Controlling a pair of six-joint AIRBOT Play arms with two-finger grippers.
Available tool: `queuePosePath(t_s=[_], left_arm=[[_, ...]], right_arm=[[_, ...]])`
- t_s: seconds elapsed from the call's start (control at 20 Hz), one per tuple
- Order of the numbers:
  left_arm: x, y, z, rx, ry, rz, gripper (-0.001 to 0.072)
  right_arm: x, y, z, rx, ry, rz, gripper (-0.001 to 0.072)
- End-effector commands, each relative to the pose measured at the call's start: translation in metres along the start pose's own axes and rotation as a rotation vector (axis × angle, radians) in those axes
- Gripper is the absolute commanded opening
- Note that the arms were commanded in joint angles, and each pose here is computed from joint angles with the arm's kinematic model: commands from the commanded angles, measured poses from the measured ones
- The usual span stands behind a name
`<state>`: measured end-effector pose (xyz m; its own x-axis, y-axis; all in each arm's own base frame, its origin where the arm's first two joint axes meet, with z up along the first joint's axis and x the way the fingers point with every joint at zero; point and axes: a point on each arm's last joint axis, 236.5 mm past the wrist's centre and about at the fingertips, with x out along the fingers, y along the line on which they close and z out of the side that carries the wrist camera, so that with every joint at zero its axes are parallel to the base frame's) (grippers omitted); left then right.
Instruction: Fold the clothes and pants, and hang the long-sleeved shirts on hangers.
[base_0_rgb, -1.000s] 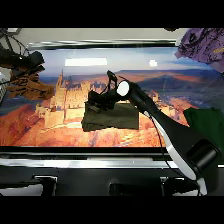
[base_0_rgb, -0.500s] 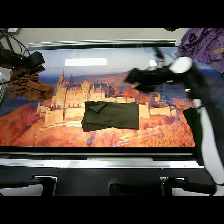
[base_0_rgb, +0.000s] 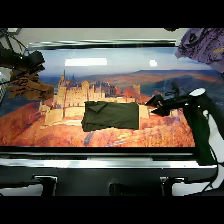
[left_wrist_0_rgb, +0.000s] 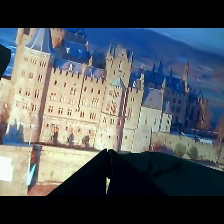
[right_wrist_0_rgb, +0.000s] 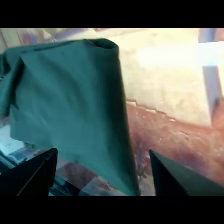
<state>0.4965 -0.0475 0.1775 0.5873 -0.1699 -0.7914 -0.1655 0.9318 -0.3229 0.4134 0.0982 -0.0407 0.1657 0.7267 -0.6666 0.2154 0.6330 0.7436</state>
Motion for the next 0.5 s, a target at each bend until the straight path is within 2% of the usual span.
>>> queuePosePath(t_s=[0.0,0.15,0.25,0.35,0.45], left_arm=[[0.0,0.0,0.0,0.0,-0.001,0.0,0.0018],[0.0,0.0,0.0,0.0,-0.001,0.0,0.0018],[0.0,0.0,0.0,0.0,-0.001,0.0,0.0018],[0.0,0.0,0.0,0.0,-0.001,0.0,0.0018],[0.0,0.0,0.0,0.0,-0.001,-0.001,0.0018]], right_arm=[[0.044,-0.01,-0.012,-0.013,0.069,0.033,0.061],[0.071,-0.009,-0.022,-0.024,0.108,0.02,0.0591],[0.082,-0.002,-0.025,-0.047,0.112,0.019,0.052],[0.091,0.004,-0.029,-0.062,0.116,0.012,0.049],[0.097,0.008,-0.034,-0.075,0.128,0.009,0.0332]])
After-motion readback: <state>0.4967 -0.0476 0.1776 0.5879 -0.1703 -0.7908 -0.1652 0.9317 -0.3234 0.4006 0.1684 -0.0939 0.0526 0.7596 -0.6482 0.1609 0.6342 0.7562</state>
